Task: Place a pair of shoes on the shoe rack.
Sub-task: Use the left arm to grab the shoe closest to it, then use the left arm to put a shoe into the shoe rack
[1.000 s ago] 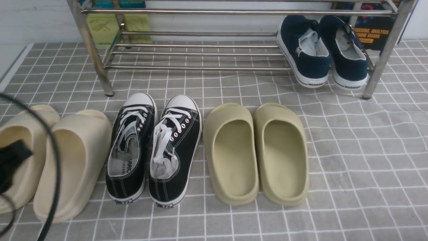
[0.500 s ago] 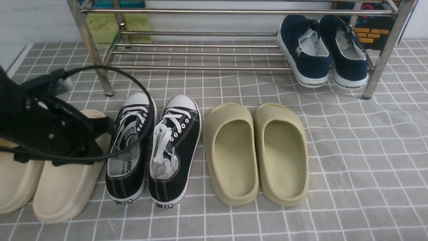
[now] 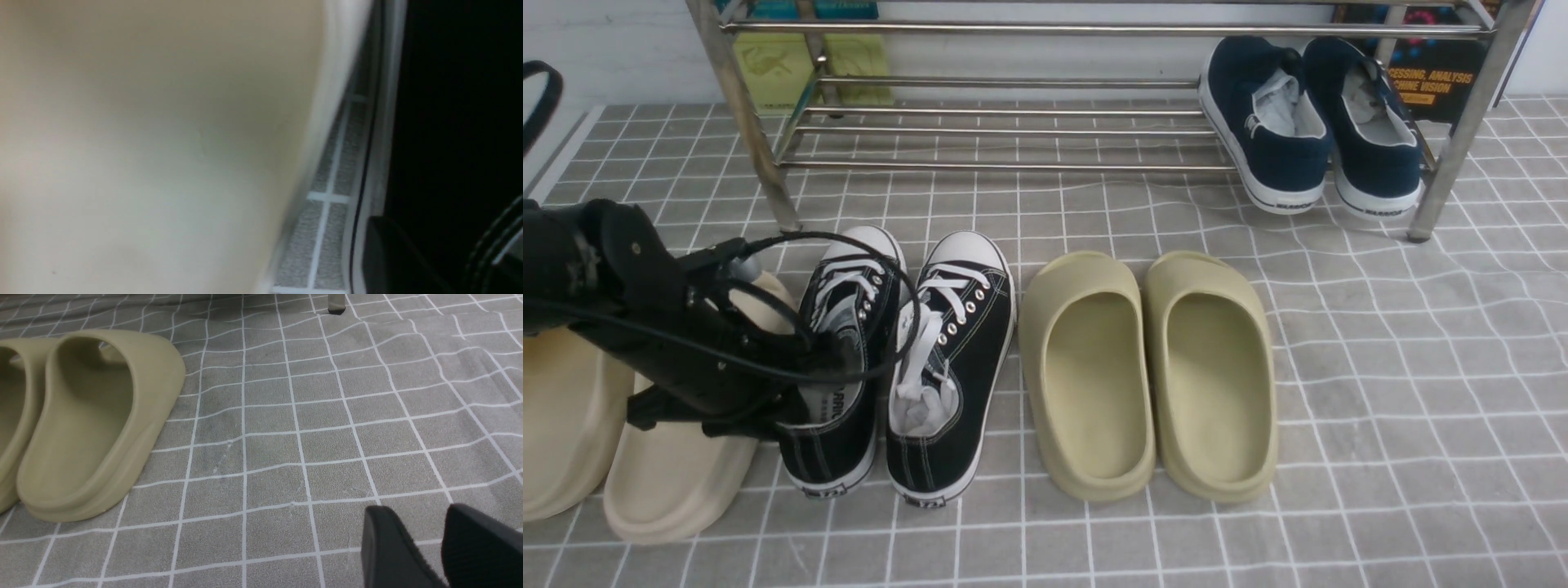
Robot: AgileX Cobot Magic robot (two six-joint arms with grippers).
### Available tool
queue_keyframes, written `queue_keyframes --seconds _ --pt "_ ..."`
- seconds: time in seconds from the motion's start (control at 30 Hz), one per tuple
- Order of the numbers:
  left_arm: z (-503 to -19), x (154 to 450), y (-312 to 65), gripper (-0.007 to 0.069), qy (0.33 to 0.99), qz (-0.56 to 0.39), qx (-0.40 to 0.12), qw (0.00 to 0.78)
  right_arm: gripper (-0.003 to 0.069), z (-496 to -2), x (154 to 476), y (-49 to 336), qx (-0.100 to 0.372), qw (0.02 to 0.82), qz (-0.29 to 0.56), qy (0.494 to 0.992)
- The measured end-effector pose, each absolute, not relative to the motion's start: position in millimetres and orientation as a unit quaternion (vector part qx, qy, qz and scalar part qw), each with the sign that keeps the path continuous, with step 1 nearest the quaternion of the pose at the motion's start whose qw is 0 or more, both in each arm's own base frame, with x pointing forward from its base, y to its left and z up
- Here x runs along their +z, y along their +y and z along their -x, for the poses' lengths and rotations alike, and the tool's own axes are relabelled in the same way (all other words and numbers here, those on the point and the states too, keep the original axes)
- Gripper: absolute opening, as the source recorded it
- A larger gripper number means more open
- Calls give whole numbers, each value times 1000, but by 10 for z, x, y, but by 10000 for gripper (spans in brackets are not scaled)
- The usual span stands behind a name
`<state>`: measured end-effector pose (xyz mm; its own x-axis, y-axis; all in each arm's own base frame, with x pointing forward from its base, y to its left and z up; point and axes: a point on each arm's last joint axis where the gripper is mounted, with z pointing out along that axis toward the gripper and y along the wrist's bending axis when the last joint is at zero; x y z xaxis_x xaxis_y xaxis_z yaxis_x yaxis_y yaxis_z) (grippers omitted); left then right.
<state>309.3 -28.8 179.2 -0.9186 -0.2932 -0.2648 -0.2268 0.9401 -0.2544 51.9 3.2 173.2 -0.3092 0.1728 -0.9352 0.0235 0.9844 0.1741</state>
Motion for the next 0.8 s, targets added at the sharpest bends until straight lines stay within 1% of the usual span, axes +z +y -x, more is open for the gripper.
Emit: queue_keyframes --seconds 0.07,0.2,0.27,0.37,0.47,0.5,0.53,0.57,0.6,0.7,0.8 --pt "-3096 1789 -278 -14 974 130 -106 152 237 -519 1732 32 64 585 -61 807" --pt "-3094 1817 -276 -13 973 130 -107 156 237 -519 1732 32 64 585 -61 807" --pt "-3066 1909 -284 -13 970 132 -114 170 237 -519 1732 32 64 585 -61 807" --pt "-2982 2207 -293 -13 963 137 -127 195 237 -519 1732 32 64 585 -61 807" --pt "-2998 2597 -302 -13 948 139 -144 247 237 -519 1732 32 64 585 -61 807" --pt "-3009 2621 -303 -13 947 139 -145 250 237 -519 1732 32 64 585 -61 807" --pt "-3061 2785 -309 -13 940 137 -152 272 237 -519 1732 32 64 585 -61 807" --pt "-3073 2796 -310 -13 940 137 -153 273 237 -519 1732 32 64 585 -61 807" --pt "-3149 2905 -319 -13 938 133 -156 280 237 -519 1732 32 64 585 -61 807" --pt "-3355 2978 -342 -13 943 125 -159 265 237 -519 1732 32 64 585 -61 807" --pt "-3569 2898 -361 -13 958 113 -150 215 237 -519 1732 32 64 585 -61 807"
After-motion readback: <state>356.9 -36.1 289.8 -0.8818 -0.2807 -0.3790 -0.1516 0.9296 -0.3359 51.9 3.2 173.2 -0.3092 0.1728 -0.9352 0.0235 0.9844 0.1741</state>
